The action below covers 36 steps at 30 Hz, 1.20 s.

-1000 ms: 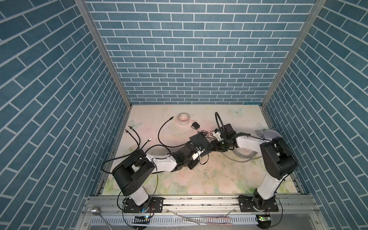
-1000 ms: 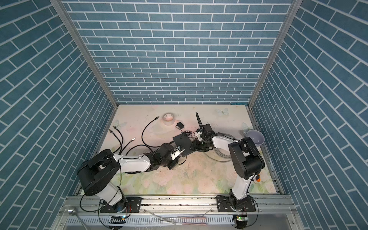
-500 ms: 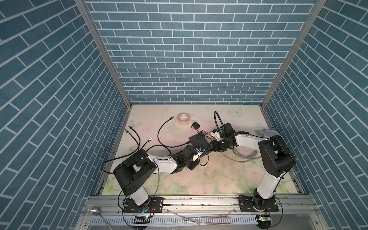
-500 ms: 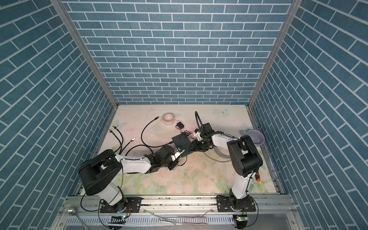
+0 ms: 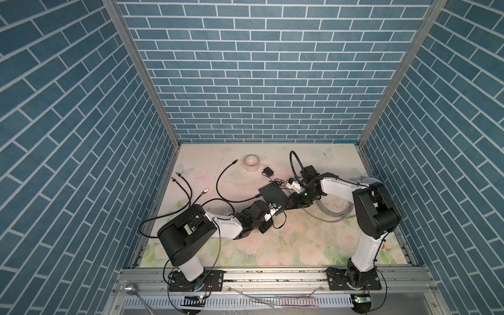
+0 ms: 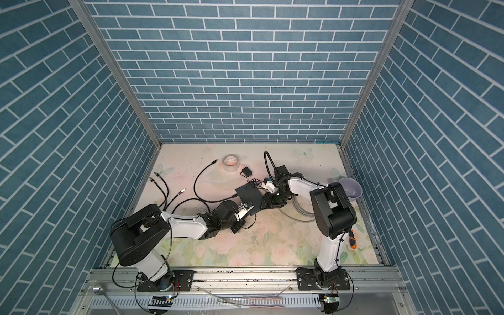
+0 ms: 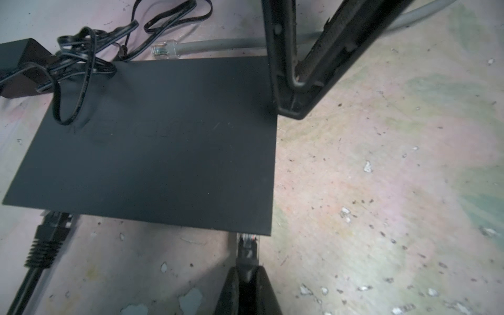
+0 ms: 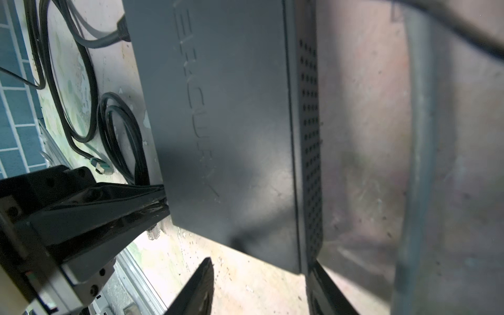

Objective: Insert the plug into the switch port

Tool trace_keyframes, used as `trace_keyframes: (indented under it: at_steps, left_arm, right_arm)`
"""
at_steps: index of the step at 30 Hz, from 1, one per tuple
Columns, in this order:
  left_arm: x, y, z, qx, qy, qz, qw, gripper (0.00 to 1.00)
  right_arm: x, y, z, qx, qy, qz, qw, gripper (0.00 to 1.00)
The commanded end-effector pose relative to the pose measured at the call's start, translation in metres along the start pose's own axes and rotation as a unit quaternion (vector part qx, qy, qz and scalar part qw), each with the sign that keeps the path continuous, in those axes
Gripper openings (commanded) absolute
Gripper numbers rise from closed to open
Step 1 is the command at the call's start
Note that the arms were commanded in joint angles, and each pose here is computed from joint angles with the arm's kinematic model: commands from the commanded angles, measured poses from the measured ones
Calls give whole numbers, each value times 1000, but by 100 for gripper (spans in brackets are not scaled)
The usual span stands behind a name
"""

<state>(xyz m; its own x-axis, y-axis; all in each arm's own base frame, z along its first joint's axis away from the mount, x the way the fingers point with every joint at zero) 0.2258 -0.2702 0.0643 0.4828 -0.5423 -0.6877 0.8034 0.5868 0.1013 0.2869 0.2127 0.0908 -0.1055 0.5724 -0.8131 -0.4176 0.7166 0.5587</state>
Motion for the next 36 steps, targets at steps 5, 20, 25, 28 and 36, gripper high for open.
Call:
trace_keyframes:
  at_steps: [5,20,25,28,36]
  left_arm:
    - [0,-4,8,-2,-27,-6,1000,2]
    - [4,-3,3,-5,-13,-2,1000,2]
    - [6,-2,6,-4,-14,0,1000,2]
    - [7,-2,7,-5,-16,1,1000,2]
    - [7,-1,12,-9,-27,6,1000,2]
  right_arm:
    - [-9,-1,24,-51,-27,-26,998,56]
    - [-10,-5,50,-86,-41,-56,994,58]
    - [4,12,45,-105,-20,-11,994,55]
    - [17,14,36,-100,9,2,995,53]
    - [32,18,8,-88,46,30,995,48]
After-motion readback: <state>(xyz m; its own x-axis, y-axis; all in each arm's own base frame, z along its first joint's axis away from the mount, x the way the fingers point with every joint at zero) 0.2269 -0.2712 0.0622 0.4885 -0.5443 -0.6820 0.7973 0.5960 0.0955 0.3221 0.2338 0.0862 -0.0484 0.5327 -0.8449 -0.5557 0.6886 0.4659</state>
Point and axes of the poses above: each gripper's point midway between its finger pads, its own x axis out along the fingers, its own y axis along the line the jaws close on, z = x × y, the point moved 6 cm from there along -x, back along the fingers
